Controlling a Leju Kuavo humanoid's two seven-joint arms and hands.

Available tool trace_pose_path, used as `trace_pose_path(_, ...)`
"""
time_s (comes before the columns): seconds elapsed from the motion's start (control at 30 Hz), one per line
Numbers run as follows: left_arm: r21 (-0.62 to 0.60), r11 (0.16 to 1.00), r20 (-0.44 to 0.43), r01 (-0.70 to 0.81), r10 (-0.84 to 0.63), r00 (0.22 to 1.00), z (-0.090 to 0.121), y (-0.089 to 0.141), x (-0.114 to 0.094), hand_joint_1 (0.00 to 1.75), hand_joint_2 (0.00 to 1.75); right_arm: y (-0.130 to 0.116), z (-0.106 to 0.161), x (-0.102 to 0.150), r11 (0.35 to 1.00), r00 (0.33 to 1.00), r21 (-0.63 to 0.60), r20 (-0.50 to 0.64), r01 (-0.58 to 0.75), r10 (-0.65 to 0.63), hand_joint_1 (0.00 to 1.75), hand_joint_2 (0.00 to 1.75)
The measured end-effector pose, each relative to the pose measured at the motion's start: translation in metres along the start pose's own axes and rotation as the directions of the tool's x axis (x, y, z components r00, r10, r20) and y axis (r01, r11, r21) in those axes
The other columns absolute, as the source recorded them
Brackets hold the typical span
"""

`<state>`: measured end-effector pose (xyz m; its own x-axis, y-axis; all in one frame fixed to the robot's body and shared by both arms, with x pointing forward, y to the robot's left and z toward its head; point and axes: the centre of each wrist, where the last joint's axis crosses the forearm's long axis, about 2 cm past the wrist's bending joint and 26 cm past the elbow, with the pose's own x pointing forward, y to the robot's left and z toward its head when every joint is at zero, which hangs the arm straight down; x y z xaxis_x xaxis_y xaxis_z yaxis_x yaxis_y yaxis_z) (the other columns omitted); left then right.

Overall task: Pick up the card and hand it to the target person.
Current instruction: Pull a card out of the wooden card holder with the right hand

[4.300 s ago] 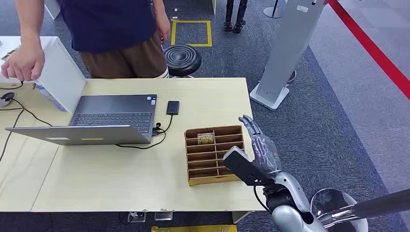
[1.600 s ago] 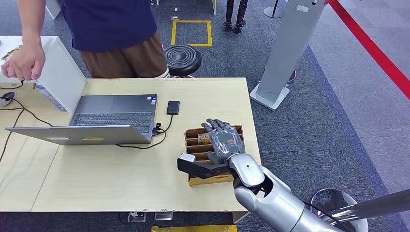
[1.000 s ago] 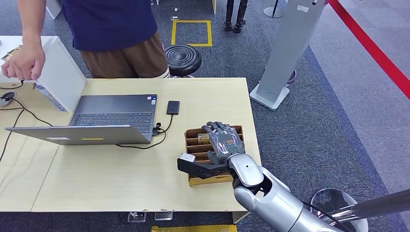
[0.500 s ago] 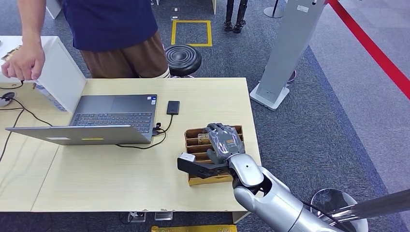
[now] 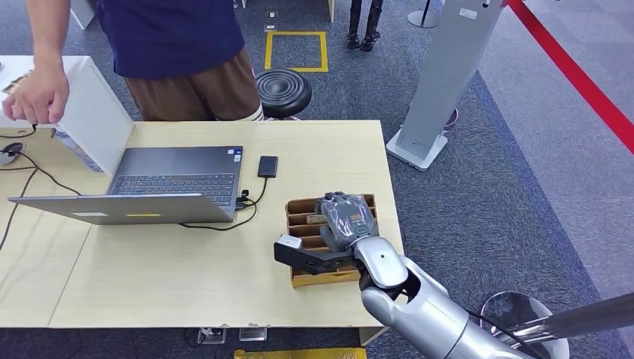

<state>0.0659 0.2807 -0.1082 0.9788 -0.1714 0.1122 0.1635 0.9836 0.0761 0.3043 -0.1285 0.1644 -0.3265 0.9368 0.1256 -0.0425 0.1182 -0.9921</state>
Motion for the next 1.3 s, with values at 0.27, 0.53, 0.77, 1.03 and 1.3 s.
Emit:
trace_pose_path(0.27,0.002,1.000,0.003,0.000,0.000,1.000,0.0000,0.0000,0.0000,0.00,0.00,0.0001,0.0000,0.0004,1.000,1.000,0.003,0.008,0.003,-0.003,0.78,1.75)
trace_pose_path(0.53,0.002,1.000,0.002,-0.001,0.001,1.000,0.0000,0.0000,-0.0002,0.00,0.00,0.0010,0.0004,0.0013,1.000,1.000,0.012,0.015,0.010,-0.011,1.23,1.75)
trace_pose_path(0.77,0.002,1.000,0.002,-0.002,0.002,1.000,0.0000,0.0000,-0.0002,0.00,0.00,0.0010,0.0005,0.0014,1.000,1.000,0.014,0.015,0.013,-0.013,1.52,1.75)
trace_pose_path(1.03,0.000,1.000,0.003,-0.003,0.003,1.000,0.0000,0.0000,-0.0002,0.00,1.75,0.0010,0.0005,0.0014,1.000,1.000,0.016,0.014,0.016,-0.017,1.50,1.75)
trace_pose_path(1.3,0.006,1.000,0.015,-0.001,0.001,1.000,0.0000,0.0003,-0.0002,0.00,1.75,0.0007,0.0005,0.0014,1.000,1.000,0.009,0.006,0.020,-0.020,1.50,1.75)
